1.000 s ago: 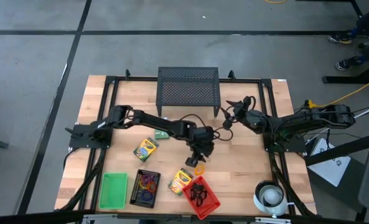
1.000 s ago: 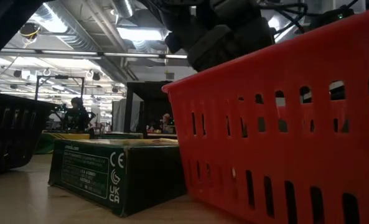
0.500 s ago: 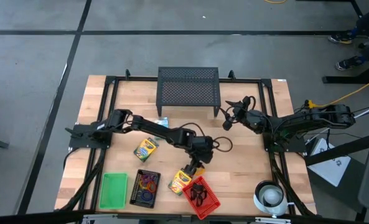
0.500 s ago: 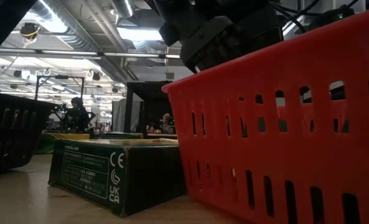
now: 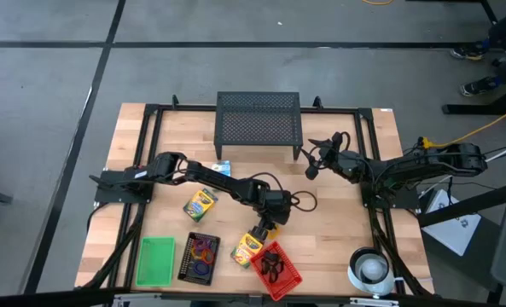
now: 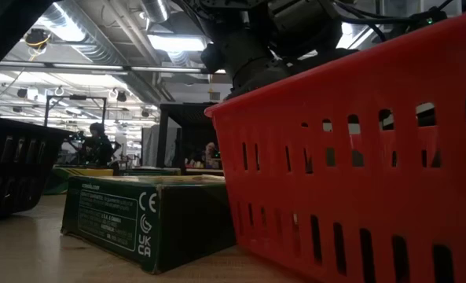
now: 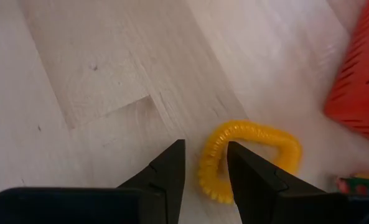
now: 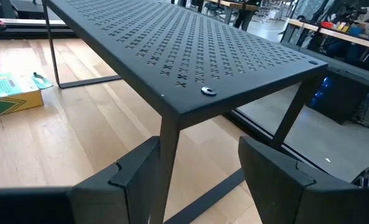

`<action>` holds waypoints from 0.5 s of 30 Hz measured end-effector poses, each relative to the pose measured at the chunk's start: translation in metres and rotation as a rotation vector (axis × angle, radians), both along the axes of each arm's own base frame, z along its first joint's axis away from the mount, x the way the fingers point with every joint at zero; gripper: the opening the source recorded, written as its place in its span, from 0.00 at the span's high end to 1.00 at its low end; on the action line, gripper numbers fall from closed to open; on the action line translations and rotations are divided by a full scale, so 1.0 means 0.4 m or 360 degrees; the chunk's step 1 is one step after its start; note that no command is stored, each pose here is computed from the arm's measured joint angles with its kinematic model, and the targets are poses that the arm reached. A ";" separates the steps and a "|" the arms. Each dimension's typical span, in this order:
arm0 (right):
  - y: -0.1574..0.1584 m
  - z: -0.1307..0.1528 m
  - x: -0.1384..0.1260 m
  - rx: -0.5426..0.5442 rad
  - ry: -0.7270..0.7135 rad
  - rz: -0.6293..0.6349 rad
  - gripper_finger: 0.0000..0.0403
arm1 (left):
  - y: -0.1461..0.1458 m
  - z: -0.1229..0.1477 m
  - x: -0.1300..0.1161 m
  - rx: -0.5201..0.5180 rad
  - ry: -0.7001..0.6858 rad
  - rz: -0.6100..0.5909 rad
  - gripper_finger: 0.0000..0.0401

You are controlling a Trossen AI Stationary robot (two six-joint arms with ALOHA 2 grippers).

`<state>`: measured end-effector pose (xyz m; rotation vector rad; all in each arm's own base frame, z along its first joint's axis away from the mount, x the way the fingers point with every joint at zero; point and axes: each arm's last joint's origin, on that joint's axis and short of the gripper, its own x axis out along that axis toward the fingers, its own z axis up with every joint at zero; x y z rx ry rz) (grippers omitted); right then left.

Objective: Pick & Place Office Desk Supplies
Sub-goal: Put the yellow spring keychain into the black bin

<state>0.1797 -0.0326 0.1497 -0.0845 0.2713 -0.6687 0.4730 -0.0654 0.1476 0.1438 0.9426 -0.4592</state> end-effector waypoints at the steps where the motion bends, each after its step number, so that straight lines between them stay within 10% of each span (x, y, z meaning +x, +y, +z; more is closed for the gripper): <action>1: 0.000 0.000 0.000 0.0000 0.0002 -0.0001 0.46 | 0.000 -0.003 0.000 0.0000 0.0005 -0.0001 0.71; 15: 0.000 -0.005 -0.002 -0.0008 0.0044 -0.0002 0.46 | 0.004 -0.031 -0.008 0.0135 0.0092 0.0007 0.91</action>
